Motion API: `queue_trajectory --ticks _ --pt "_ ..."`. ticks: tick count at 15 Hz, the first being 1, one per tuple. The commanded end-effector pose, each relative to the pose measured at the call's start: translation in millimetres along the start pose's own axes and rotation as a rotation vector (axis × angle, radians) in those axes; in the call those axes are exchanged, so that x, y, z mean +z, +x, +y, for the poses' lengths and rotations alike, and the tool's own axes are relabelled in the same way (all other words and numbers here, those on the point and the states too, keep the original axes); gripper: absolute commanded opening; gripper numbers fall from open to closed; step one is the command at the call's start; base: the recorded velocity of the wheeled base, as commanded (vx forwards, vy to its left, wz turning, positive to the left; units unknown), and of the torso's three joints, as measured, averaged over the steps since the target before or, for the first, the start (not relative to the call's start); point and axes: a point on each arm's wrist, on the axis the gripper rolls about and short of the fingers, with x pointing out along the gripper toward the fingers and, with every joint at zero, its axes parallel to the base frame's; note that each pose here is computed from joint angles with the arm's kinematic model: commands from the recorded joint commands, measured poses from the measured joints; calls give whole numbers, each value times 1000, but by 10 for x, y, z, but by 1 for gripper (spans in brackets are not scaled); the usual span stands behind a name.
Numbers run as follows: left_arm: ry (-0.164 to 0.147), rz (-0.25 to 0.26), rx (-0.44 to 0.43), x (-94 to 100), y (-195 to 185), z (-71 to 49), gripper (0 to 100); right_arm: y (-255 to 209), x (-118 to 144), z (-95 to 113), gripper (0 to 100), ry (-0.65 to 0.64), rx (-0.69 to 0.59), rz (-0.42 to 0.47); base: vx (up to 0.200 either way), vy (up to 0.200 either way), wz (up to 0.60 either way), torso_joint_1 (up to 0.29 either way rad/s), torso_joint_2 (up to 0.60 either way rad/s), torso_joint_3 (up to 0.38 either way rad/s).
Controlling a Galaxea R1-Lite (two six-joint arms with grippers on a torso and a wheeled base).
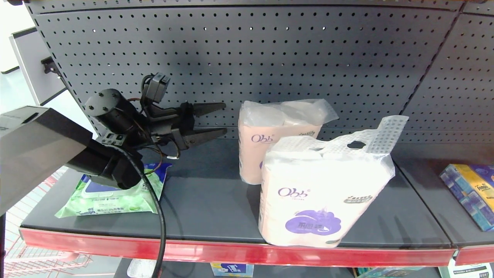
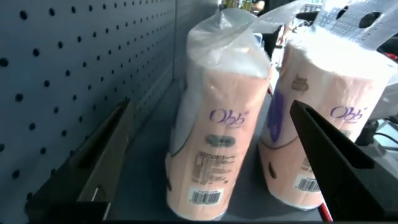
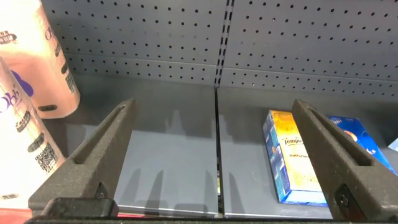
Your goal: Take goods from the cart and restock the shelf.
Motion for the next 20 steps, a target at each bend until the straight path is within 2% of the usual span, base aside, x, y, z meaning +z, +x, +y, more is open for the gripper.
queue_trajectory --ticks 1,4,8,15,18,20 --pt "21 -7 8 82 -31 -8 100 12 2 -3 100 0 0 4 0 0 0 0 0 0" --pt "39 -28 48 153 -54 -4 100 12 6 -4 100 0 0 2 0 0 0 0 0 0" --pt "67 -84 137 286 -50 -39 100 10 21 -5 100 -2 -2 -3 0 0 0 0 0 0" --pt "51 -139 281 311 -88 -125 100 13 19 -5 100 -1 -2 -2 0 0 0 0 0 0" --pt "50 -151 390 278 -146 -240 100 12 -3 -4 100 -1 -4 6 0 0 0 0 0 0" --pt "24 -151 461 246 -197 -379 100 25 -13 -8 100 2 -5 15 0 0 0 0 0 0"
